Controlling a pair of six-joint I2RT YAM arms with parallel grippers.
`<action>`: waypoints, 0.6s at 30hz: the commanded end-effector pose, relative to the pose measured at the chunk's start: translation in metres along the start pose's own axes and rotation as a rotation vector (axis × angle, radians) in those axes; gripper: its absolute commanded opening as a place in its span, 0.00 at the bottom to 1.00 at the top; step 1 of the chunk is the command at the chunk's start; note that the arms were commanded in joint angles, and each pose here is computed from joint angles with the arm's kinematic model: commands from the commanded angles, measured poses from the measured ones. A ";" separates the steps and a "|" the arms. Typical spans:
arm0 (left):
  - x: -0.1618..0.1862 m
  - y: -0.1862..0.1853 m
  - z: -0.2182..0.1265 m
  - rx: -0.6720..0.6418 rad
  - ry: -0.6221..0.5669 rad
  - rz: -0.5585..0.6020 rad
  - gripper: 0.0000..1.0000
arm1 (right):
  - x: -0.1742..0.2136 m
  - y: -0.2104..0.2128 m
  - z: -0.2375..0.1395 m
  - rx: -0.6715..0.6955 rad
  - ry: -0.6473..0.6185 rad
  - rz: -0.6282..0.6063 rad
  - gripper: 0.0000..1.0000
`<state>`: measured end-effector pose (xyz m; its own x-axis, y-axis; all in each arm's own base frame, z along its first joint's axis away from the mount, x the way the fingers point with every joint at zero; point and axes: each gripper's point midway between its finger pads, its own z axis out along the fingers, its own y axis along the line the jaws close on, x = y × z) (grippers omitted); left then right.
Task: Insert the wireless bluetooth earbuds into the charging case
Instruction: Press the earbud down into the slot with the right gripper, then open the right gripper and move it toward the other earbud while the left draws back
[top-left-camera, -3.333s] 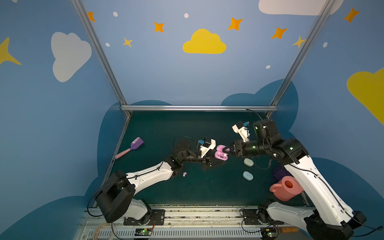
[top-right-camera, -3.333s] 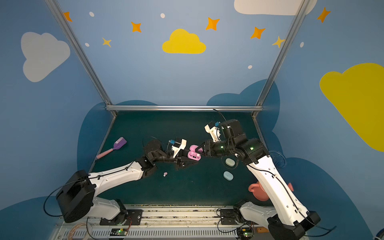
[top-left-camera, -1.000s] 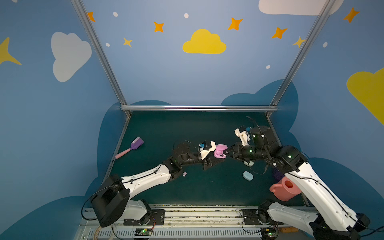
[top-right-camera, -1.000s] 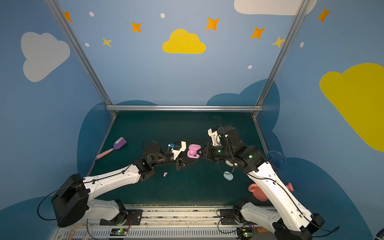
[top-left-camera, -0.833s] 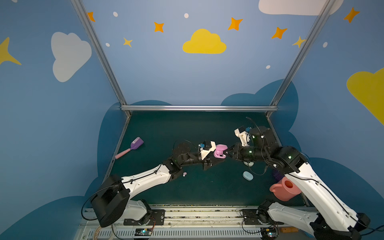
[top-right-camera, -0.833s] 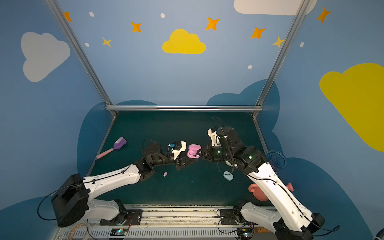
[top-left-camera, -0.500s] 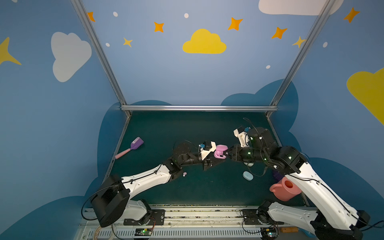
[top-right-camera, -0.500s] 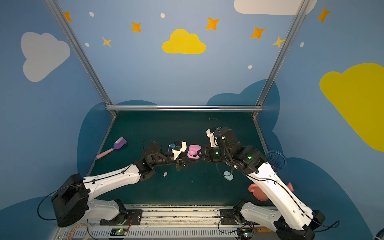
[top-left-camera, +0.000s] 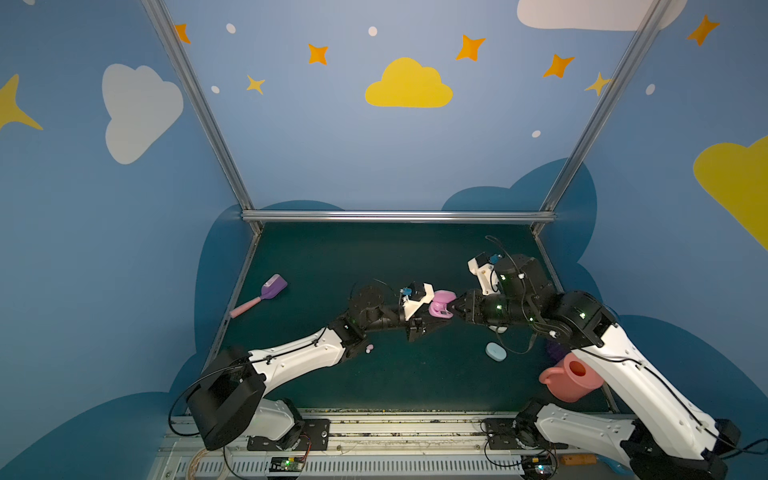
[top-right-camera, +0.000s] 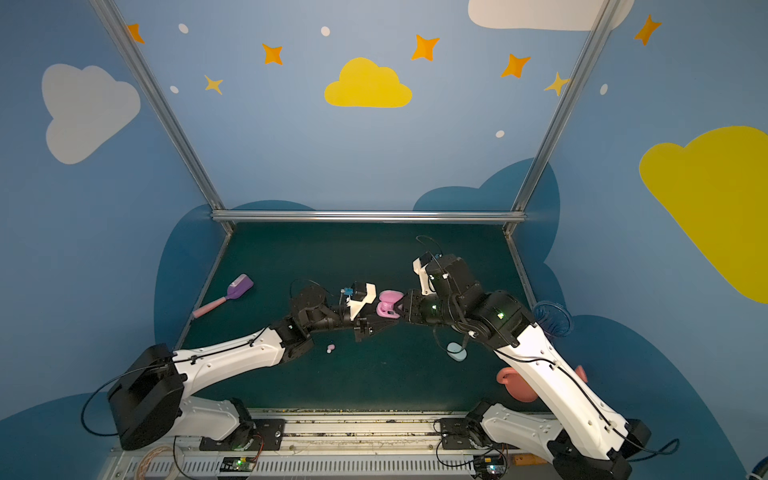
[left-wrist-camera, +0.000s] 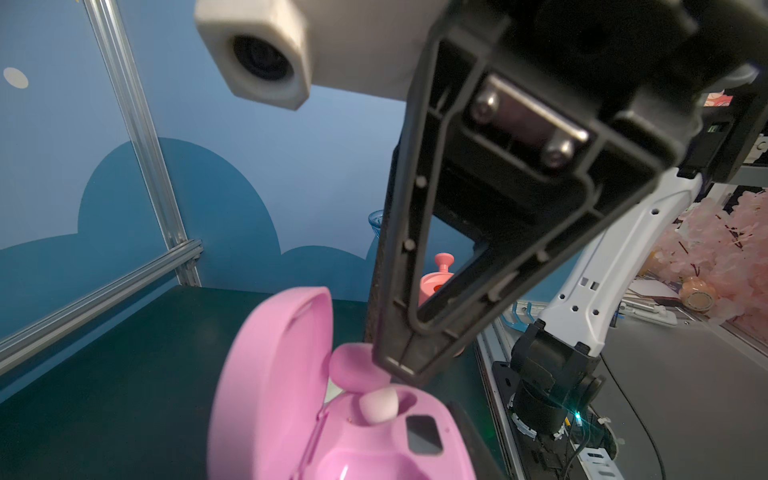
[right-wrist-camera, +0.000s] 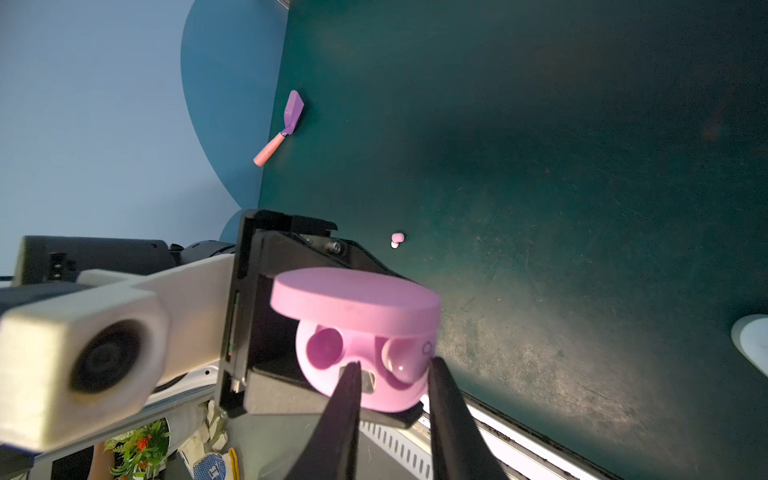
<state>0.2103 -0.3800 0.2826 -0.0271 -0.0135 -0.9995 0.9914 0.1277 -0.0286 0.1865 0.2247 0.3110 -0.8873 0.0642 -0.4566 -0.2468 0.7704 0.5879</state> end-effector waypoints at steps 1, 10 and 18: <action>-0.014 -0.002 0.003 0.015 -0.039 0.017 0.09 | -0.002 0.005 -0.006 -0.009 -0.009 -0.002 0.26; -0.018 -0.004 0.001 0.015 -0.048 0.026 0.09 | -0.001 0.005 -0.002 -0.012 -0.003 -0.004 0.25; -0.020 -0.009 0.000 0.039 -0.054 0.023 0.09 | -0.004 0.006 0.002 -0.002 0.005 -0.030 0.27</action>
<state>0.2083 -0.3808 0.2834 -0.0359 -0.0180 -0.9992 0.9923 0.1176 -0.0378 0.1874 0.2284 0.3073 -0.8923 0.0505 -0.4485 -0.2487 0.7742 0.5820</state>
